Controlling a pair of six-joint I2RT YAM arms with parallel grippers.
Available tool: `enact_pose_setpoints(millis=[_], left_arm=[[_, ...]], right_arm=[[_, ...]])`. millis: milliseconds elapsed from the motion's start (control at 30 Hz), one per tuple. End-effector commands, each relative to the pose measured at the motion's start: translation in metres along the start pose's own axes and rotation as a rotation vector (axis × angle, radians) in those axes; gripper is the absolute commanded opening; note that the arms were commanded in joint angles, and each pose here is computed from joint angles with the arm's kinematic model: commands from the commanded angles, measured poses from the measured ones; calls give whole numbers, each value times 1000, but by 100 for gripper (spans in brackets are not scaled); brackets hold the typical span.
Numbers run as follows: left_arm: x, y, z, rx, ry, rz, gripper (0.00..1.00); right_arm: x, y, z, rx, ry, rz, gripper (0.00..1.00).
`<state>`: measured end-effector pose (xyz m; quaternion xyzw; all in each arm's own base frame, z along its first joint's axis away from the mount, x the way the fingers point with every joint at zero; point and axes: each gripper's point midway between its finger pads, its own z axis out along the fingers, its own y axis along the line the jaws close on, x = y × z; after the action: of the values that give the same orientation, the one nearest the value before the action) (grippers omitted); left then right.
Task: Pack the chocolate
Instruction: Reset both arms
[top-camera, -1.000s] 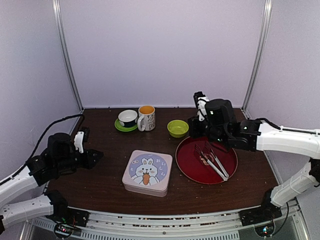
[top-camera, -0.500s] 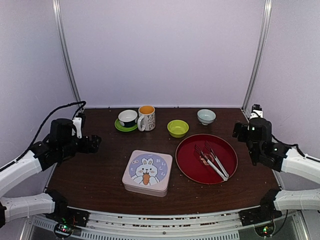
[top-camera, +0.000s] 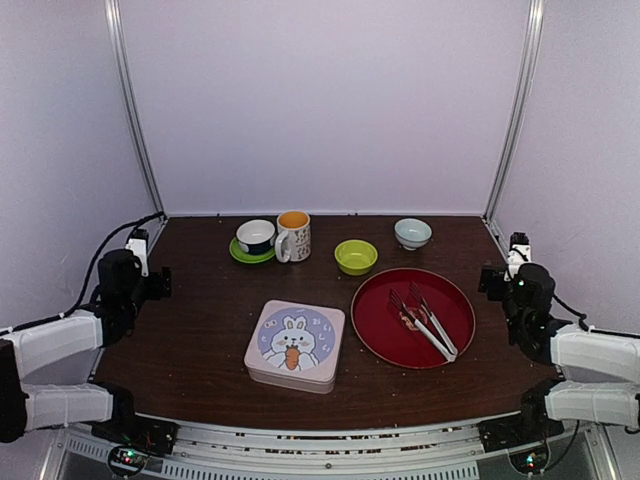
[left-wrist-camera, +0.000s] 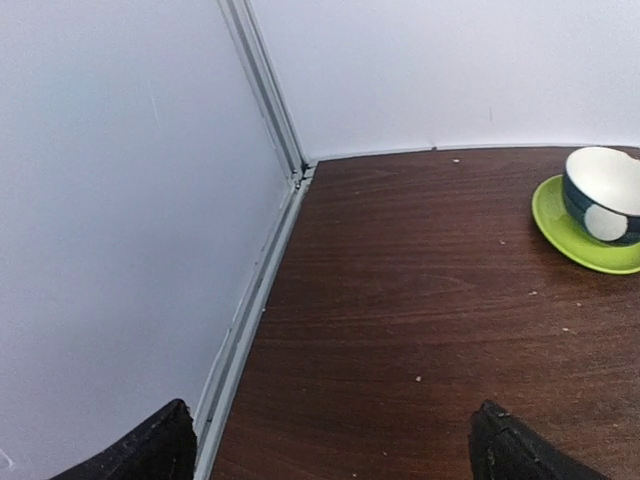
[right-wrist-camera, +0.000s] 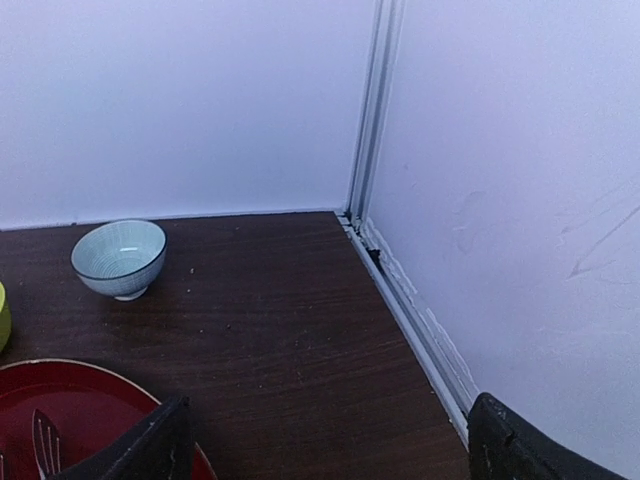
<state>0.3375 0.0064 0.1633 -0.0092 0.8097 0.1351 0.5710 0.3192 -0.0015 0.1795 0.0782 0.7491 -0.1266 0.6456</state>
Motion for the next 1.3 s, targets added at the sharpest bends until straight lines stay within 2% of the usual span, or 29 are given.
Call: enact_pose_setpoints(millis=[0, 67, 200, 267, 367, 433, 767, 900, 1033, 1267], left_arm=[[-29, 19, 12, -32, -180, -24, 98], [-24, 25, 18, -44, -181, -44, 97], [-23, 24, 29, -26, -198, -44, 97], [-23, 27, 36, -28, -175, -48, 98], [-23, 33, 43, -38, -173, -42, 98], [-25, 32, 45, -30, -176, -27, 97], [-29, 20, 55, 54, -168, 0, 94], [-25, -3, 43, 166, -308, 40, 94], [-16, 8, 54, 113, -251, -2, 98], [-16, 13, 57, 92, -243, -23, 98]], right_arm=[[-5, 26, 16, -162, -59, -19, 96], [-6, 23, 23, -136, -51, -17, 97], [-18, 8, 23, -111, -161, 48, 98], [-12, 9, 26, -158, -178, 60, 98], [-7, 3, 37, -122, -205, 86, 99], [0, 0, 46, -96, -124, 90, 100], [-1, 4, 51, -105, -117, 76, 100], [-2, 3, 51, -105, -122, 78, 100], [-2, 4, 51, -106, -121, 77, 100], [-1, 4, 51, -107, -121, 77, 100]])
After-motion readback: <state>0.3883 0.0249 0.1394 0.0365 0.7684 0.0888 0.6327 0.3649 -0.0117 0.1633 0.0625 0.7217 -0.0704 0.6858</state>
